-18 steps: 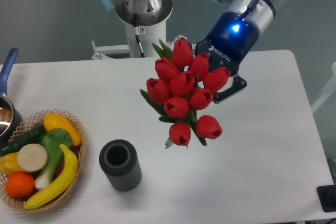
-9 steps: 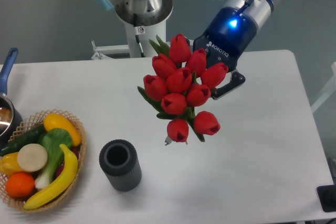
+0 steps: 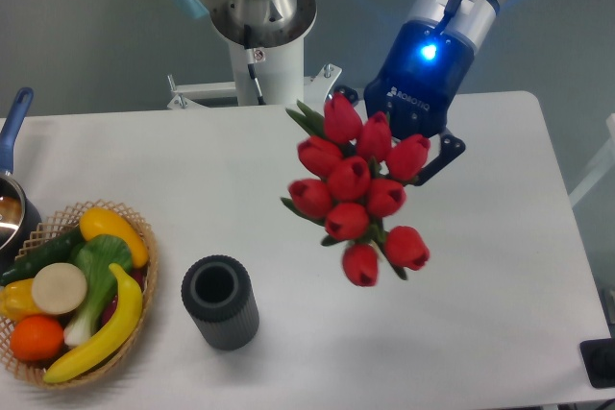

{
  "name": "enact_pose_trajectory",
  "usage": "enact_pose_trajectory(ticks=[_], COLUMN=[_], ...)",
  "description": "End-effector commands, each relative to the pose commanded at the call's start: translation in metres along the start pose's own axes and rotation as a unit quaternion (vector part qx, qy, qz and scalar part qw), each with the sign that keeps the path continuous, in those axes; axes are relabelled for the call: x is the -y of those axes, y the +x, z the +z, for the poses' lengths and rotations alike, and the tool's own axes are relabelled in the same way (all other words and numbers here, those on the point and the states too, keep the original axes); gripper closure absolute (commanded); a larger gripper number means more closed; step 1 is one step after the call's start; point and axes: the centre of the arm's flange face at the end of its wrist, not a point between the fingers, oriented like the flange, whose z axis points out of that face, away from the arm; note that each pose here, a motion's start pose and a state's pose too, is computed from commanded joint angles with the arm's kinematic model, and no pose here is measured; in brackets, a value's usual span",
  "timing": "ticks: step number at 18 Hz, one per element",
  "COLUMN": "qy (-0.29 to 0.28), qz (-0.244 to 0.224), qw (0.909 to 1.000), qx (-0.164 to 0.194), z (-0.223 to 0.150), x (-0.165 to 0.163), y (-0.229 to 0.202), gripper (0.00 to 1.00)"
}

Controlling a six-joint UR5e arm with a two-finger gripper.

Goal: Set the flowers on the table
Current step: 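Carry the tulips away from the black vase and rotate the gripper, then lower the held tulips down onto the white table surface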

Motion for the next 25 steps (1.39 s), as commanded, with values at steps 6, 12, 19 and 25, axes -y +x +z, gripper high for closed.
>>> enact_pose_trajectory(ticks=[6,12,19,25], qy=[-0.122,-0.268,-0.368,-0.458], qz=[0.027,0.089,0.109,0.138], qw=[0.9871,0.9522,0.9184,0.8743], qx=[0.1,0.116,0.095,0.081], z=[-0.008,0.039,0.103,0.159], x=[-0.028,-0.075,-0.122,-0.158], y=[-0.004,0.021,0.029,0.047], gripper=[0.59,0.59,0.59,0.59])
